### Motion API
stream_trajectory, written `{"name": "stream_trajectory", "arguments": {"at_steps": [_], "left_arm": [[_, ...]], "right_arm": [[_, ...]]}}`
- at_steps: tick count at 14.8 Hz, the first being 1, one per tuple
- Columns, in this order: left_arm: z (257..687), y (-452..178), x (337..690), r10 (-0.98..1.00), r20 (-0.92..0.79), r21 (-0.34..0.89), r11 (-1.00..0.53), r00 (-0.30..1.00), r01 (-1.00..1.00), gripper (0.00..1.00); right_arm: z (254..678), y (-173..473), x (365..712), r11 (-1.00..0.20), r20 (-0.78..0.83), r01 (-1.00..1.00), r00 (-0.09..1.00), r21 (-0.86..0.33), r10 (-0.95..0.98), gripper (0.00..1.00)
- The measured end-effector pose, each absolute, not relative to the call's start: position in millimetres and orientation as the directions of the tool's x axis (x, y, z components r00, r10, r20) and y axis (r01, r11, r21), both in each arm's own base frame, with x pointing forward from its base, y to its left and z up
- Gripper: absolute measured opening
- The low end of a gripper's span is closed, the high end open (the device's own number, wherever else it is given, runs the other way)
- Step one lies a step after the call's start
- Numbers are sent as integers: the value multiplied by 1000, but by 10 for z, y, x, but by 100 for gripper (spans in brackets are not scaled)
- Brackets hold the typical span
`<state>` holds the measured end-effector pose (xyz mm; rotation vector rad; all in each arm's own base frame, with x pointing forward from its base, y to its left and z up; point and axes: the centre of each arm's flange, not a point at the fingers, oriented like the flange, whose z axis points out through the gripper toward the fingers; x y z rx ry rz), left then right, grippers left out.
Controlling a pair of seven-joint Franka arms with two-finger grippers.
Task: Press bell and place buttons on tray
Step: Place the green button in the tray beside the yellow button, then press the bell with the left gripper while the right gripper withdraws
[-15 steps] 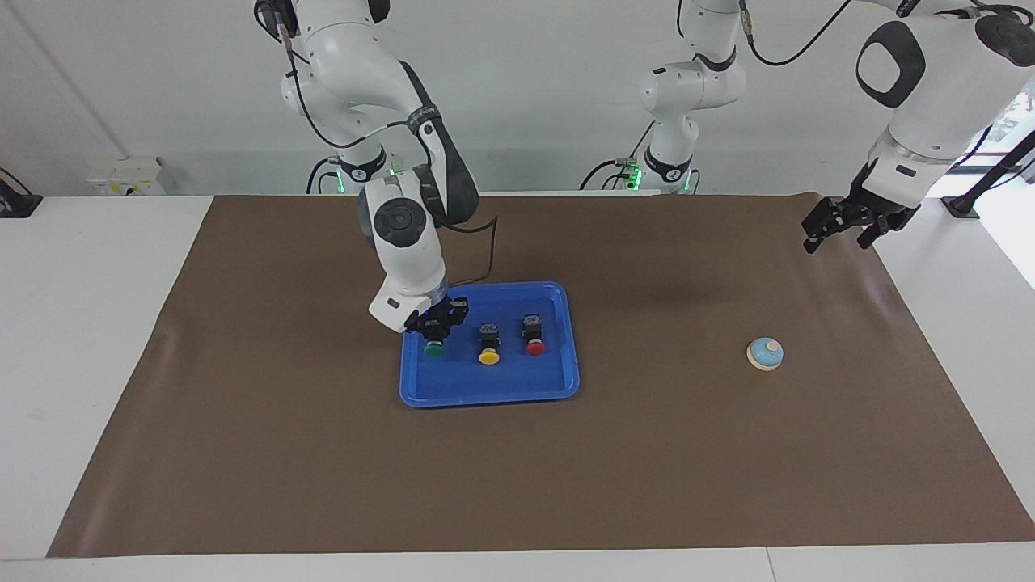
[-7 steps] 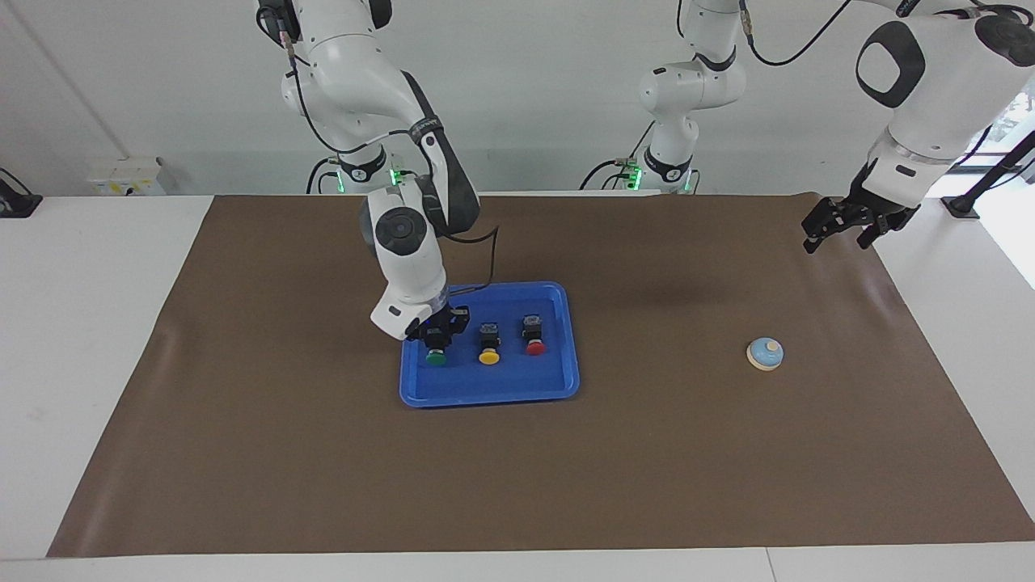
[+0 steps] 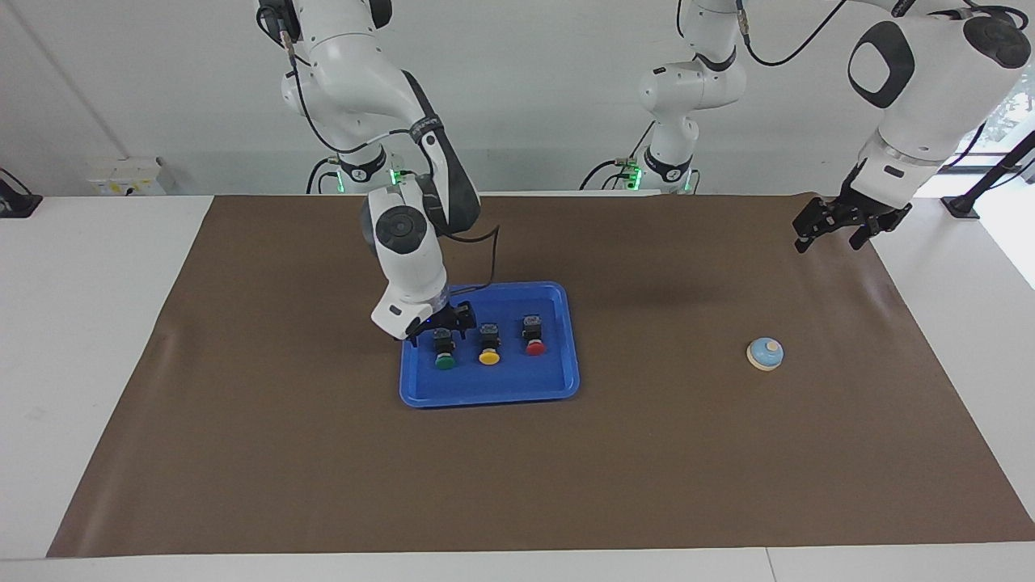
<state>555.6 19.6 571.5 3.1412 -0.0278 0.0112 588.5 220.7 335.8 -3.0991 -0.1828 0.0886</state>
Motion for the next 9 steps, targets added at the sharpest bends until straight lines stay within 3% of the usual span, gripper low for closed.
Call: {"name": "stream_trajectory", "arguments": {"at_steps": [3, 5, 9], "left_arm": [[5695, 233, 5556, -11, 11, 0, -1000, 1000, -11, 89], [5605, 242, 5552, -9, 20, -1, -1000, 1000, -9, 63], [5299, 353, 5573, 13, 31, -1, -1000, 999, 13, 19]], "right_arm": [[3937, 1827, 5837, -997, -93, 66, 993, -42, 70, 100], [4444, 1440, 5693, -999, -134, 20, 991, -44, 26, 100], [5319, 737, 5274, -998, -168, -3, 986, -66, 8, 100]]}}
